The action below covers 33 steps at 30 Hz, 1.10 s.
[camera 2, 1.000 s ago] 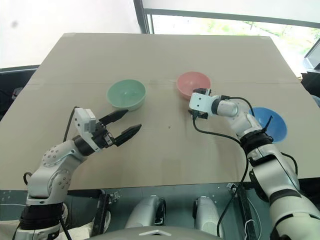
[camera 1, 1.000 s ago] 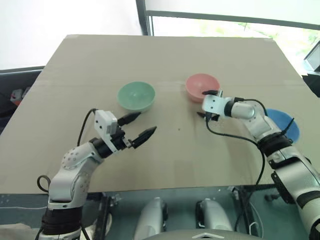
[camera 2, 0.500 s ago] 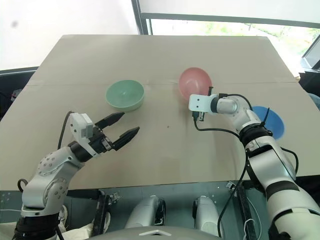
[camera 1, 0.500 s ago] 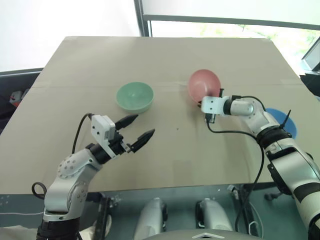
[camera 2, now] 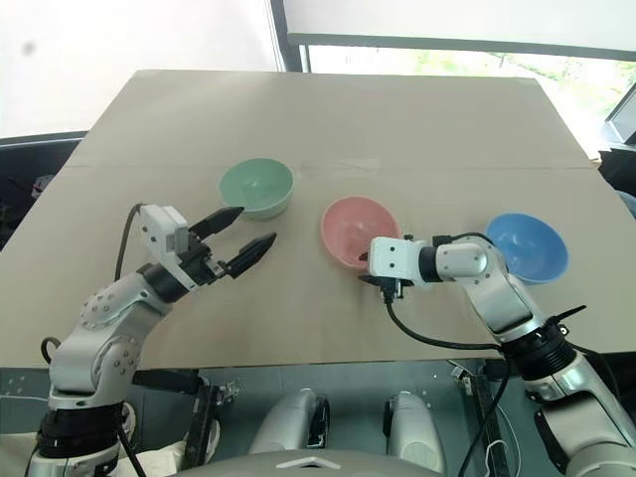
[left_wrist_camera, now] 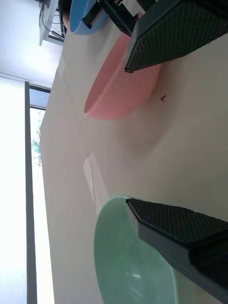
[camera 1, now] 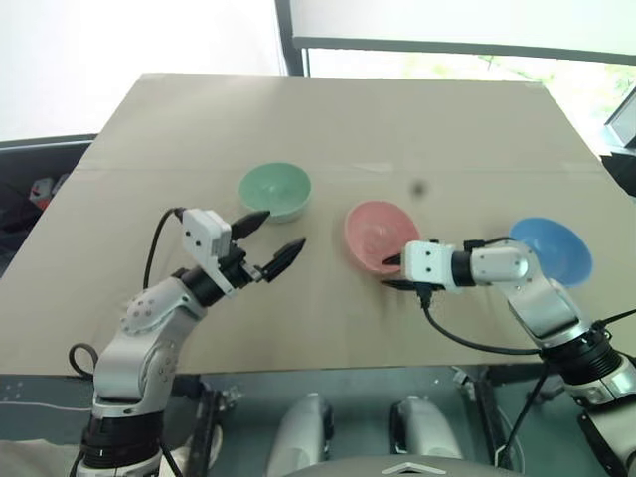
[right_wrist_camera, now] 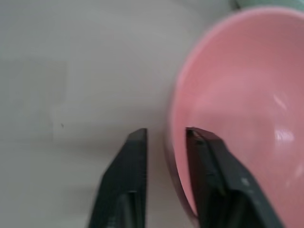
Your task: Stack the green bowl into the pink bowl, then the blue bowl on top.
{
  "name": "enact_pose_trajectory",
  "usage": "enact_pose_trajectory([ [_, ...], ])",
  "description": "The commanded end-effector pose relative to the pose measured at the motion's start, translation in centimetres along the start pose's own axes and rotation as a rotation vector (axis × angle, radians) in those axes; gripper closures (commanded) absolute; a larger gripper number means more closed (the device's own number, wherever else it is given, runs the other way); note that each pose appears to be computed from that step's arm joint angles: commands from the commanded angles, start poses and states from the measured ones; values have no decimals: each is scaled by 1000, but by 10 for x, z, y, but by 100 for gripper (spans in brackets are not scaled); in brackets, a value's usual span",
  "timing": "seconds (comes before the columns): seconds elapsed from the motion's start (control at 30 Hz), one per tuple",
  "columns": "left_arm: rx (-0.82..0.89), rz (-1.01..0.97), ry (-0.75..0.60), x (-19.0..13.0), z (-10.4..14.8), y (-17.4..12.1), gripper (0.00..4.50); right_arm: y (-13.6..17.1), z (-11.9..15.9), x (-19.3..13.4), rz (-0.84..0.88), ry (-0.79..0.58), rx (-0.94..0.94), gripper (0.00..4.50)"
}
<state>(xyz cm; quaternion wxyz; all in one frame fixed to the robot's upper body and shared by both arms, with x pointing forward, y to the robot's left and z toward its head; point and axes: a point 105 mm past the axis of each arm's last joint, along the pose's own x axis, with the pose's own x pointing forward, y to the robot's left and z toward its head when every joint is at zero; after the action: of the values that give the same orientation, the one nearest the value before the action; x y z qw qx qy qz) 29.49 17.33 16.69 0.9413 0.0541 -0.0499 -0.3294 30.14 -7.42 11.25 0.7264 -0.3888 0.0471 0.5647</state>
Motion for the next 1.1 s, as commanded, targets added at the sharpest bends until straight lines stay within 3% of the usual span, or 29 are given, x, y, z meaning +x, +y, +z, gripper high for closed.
enact_pose_trajectory([
  [0.03, 137, 103, 37, 7, 14, 14, 0, -14, 19, -18, -109, -43, -15, 99],
  [0.07, 176, 129, 51, 12, 19, 18, 0, -18, 28, -26, -162, -79, 7, 58],
  [0.13, 223, 167, 104, 18, 22, 25, 0, -22, 39, -37, -231, -134, 49, 58],
  [0.27, 486, 58, 361, 37, 15, 30, 0, -17, 56, -61, -344, -226, 148, 58],
  [0.43, 580, -48, 558, 55, -15, 30, 0, -18, 59, -68, -452, -233, 214, 58],
  [0.47, 596, -68, 583, 59, -21, 30, 52, -20, 60, -69, -469, -233, 215, 55],
  [0.5, 607, -83, 593, 62, -23, 29, 75, -20, 60, -70, -485, -233, 215, 55],
  [0.57, 620, -88, 594, 68, -23, 31, 181, -21, 62, -73, -505, -233, 212, 55],
  [0.67, 645, -92, 579, 75, -18, 34, 276, -22, 63, -79, -538, -237, 214, 55],
  [0.8, 667, -108, 565, 79, -14, 37, 448, -17, 61, -85, -557, -239, 229, 55],
  [0.97, 640, -186, 440, 89, 10, 22, 448, -11, 60, -92, -576, -250, 253, 55],
  [1.1, 497, -517, 148, 90, 66, -41, 448, -10, 53, -108, -632, -243, 285, 55],
])
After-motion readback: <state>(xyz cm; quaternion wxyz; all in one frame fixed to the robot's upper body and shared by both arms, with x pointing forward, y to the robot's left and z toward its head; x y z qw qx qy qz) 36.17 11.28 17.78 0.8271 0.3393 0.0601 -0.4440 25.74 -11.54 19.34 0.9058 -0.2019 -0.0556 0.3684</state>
